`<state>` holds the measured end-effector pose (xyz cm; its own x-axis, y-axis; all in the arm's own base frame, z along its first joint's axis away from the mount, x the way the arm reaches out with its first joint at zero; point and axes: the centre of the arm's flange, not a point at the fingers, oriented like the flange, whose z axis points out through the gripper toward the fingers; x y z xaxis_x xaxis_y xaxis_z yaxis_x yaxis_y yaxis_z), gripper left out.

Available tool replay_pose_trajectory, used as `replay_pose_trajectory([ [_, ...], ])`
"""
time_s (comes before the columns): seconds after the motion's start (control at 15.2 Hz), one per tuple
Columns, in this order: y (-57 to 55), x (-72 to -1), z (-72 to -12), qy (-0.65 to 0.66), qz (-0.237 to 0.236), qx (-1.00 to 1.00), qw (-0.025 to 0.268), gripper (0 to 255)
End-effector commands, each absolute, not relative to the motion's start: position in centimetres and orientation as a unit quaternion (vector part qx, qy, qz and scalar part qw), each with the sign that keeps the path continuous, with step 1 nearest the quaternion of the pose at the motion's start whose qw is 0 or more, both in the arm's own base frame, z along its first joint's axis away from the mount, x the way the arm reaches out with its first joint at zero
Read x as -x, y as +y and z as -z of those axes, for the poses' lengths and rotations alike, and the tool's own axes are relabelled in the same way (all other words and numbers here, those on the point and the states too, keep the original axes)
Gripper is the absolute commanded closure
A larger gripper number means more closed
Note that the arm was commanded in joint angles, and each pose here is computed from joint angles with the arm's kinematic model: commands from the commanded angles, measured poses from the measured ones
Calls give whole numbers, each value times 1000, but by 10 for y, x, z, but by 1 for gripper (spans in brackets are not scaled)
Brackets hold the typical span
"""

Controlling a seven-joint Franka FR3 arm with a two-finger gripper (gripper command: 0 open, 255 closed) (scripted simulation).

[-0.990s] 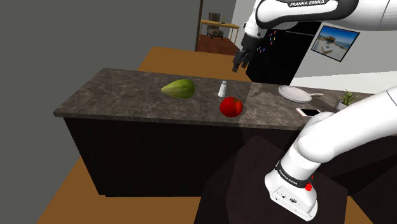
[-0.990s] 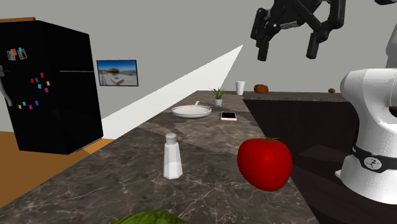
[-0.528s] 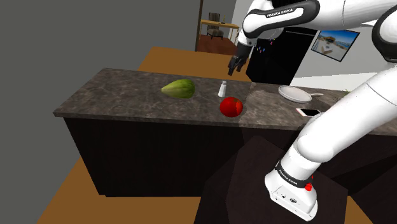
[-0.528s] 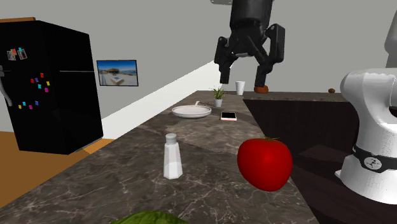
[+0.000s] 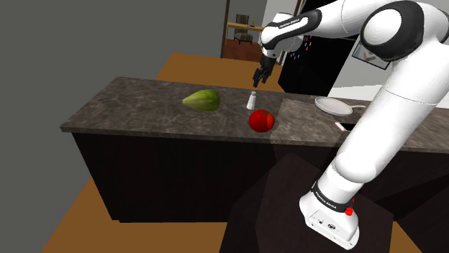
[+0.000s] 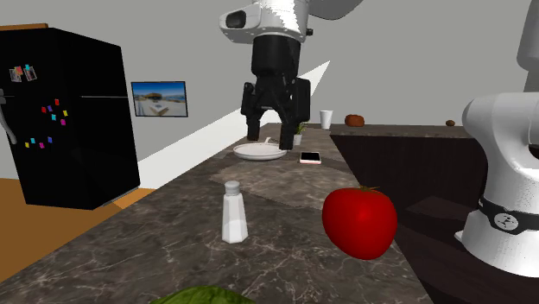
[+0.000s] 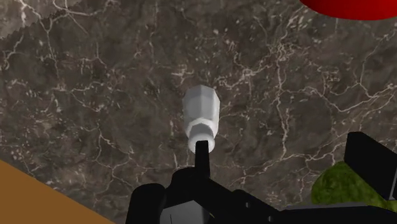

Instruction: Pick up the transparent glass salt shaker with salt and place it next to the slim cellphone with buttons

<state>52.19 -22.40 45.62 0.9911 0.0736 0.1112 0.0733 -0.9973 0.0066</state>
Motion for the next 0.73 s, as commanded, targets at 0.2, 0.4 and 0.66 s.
replay_pose_trajectory([
  [0.2,-265,-562,-420,41,-52,-998,0,0],
  [0.4,-272,-570,-404,42,-51,-998,-1,0],
  [0.66,-272,-572,-383,42,-51,-998,-1,0],
])
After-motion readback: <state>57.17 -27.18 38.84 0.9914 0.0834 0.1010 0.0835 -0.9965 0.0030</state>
